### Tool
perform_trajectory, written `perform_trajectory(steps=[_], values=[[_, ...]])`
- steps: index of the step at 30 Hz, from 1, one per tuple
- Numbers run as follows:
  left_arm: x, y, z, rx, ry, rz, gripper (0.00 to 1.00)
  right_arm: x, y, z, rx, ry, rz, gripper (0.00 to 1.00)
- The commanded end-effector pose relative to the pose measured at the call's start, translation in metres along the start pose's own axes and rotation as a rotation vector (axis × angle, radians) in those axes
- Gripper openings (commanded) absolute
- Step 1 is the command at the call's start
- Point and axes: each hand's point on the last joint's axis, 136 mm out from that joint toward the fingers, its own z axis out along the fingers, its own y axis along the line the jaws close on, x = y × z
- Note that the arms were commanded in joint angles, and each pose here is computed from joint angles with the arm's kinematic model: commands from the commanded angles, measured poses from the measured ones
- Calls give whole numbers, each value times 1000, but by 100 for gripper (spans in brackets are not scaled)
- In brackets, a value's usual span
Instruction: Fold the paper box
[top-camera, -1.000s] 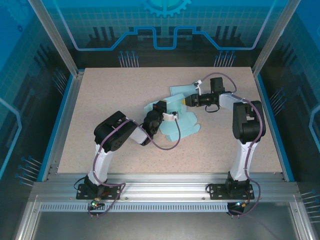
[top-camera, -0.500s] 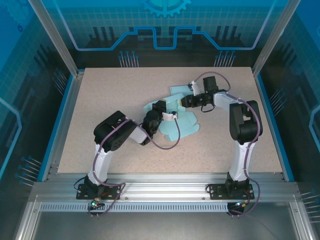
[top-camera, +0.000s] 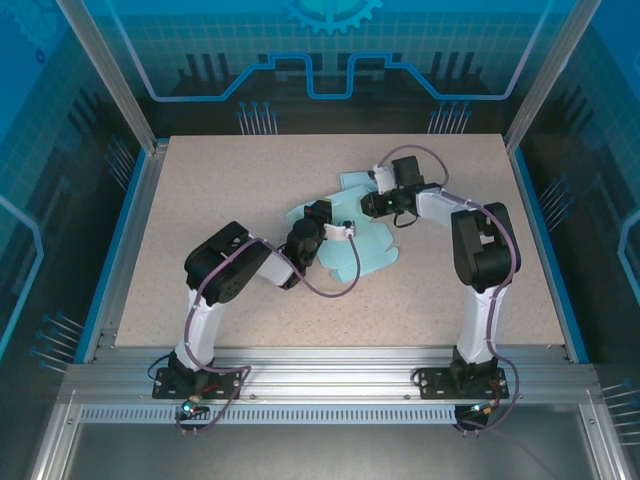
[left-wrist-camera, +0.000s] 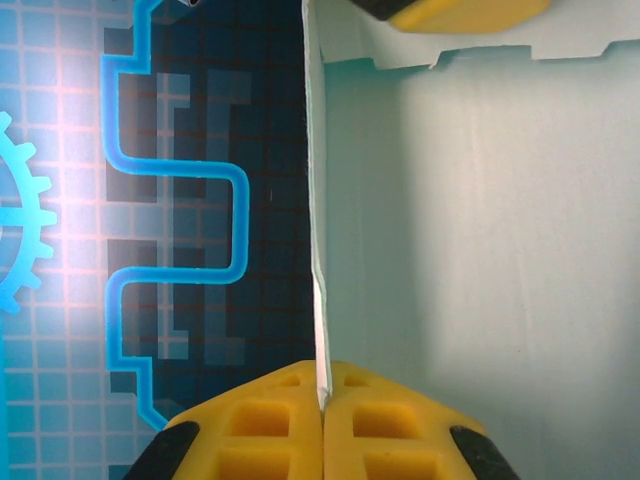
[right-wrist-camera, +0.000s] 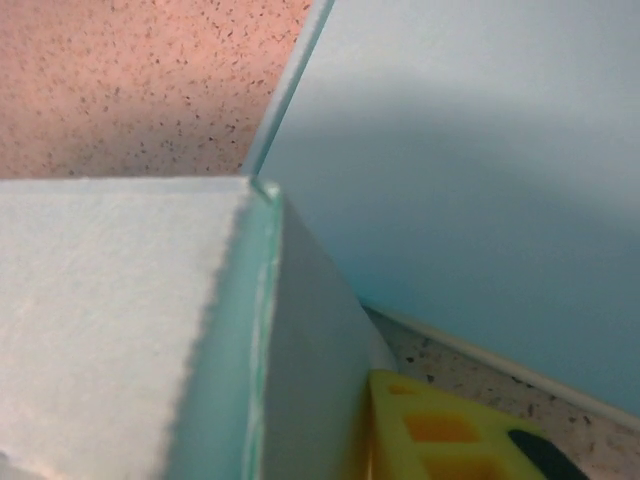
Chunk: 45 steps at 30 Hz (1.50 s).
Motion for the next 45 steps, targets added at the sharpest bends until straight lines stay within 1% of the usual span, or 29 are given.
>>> perform_trajectory(steps=[1,3,6,7,8,11,12,13,16,18,20,22,23,25,27,28,31,34,36,40,45], values=[[-13,-20,-4,105,-66,-27,4,-1,9,2,45,-32,-16,14],[-14,-10,-5,87,-63,-67,10,0,8,1,66,-38,-15,11],[-17,13,-6,45,-58,-137,24,3,7,-1,95,-42,-2,6],[-19,22,-7,27,-56,-168,30,3,7,-2,100,-44,0,5],[-22,33,-8,7,-54,-203,42,4,8,-3,109,-48,2,5],[-28,62,-15,-37,-38,-324,84,5,14,-5,125,-58,-12,3],[-29,74,-19,-56,-32,-368,94,5,16,-6,132,-58,-19,2],[-31,86,-23,-78,-23,-423,99,6,19,-6,140,-56,-27,1],[-32,122,-40,-118,5,-591,99,9,23,-8,183,-48,-38,0],[-30,138,-53,-101,24,-727,99,11,26,-9,198,-40,-37,0],[-20,153,-67,-68,50,-912,99,13,27,-11,215,-38,-22,0],[0,164,-80,-49,100,-1115,99,14,27,-13,231,-42,-6,0],[10,166,-87,-27,123,-1210,99,15,27,-14,239,-45,3,0],[35,166,-101,34,176,-1449,99,17,25,-16,253,-51,24,0],[55,158,-113,91,232,-1612,99,18,25,-17,260,-52,41,0],[64,152,-119,116,267,-1672,99,19,25,-18,261,-49,51,0],[87,133,-132,156,382,-1779,99,21,29,-18,261,-36,78,0],[99,109,-137,229,483,-1871,99,25,36,-16,269,-23,81,0],[99,95,-136,300,524,-1922,99,27,41,-14,284,-13,72,0],[90,72,-124,436,567,-1989,99,31,51,-10,329,12,47,0],[95,45,-110,514,657,-2027,99,35,60,-8,326,27,37,0]])
